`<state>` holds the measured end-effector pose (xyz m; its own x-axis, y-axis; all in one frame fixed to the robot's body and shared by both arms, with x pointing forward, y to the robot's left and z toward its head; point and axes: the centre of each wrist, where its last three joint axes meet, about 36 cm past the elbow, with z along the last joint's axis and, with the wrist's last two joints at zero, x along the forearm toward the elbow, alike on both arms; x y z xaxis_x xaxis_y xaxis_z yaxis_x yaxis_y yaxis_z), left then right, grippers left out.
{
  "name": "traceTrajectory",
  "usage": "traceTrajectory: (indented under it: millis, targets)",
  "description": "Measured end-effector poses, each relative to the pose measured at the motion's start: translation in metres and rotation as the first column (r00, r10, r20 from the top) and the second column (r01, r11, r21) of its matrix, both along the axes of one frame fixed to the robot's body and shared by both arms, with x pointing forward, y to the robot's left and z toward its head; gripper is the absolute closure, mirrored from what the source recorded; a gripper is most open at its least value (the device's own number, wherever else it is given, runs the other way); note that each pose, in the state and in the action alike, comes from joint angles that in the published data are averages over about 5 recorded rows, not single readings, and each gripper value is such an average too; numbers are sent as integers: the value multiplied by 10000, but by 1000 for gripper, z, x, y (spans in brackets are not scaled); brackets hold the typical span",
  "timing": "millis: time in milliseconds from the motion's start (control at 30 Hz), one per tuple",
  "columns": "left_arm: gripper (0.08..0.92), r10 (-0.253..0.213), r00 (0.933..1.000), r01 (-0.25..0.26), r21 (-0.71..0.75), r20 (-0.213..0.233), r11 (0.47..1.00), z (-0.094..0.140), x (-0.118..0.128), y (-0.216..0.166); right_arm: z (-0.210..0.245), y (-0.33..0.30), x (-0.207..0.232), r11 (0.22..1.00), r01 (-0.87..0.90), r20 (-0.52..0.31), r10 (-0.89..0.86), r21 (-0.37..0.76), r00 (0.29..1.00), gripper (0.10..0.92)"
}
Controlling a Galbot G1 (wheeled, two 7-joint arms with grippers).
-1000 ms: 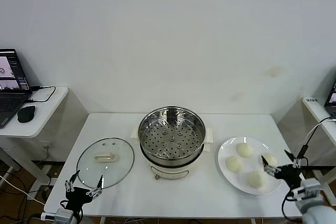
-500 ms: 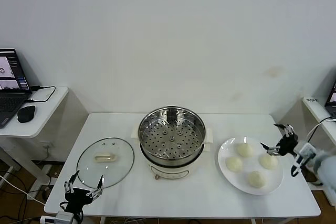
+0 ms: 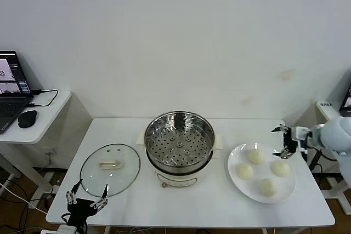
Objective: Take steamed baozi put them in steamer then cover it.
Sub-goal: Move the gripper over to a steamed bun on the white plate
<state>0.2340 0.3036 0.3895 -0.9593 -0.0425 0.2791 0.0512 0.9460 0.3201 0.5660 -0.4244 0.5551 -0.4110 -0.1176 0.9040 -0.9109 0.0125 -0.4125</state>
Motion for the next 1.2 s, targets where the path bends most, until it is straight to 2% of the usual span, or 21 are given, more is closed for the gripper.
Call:
traceTrajectory:
  millis: [233, 567, 1200]
  targets:
    - [177, 121, 9999, -122, -26, -123, 9999, -1, -7, -3, -24, 12, 27, 9992, -60, -740, 30, -404, 9973, 199]
    - [177, 52, 9999, -53, -19, -136, 10000, 1, -8, -4, -59, 22, 45, 9980, 83, -1382, -168, -619, 9903, 199]
    - [177, 72, 9993, -75, -93, -378, 9999, -9, -8, -4, -94, 32, 66, 9956, 361, -1690, -503, -861, 9843, 199]
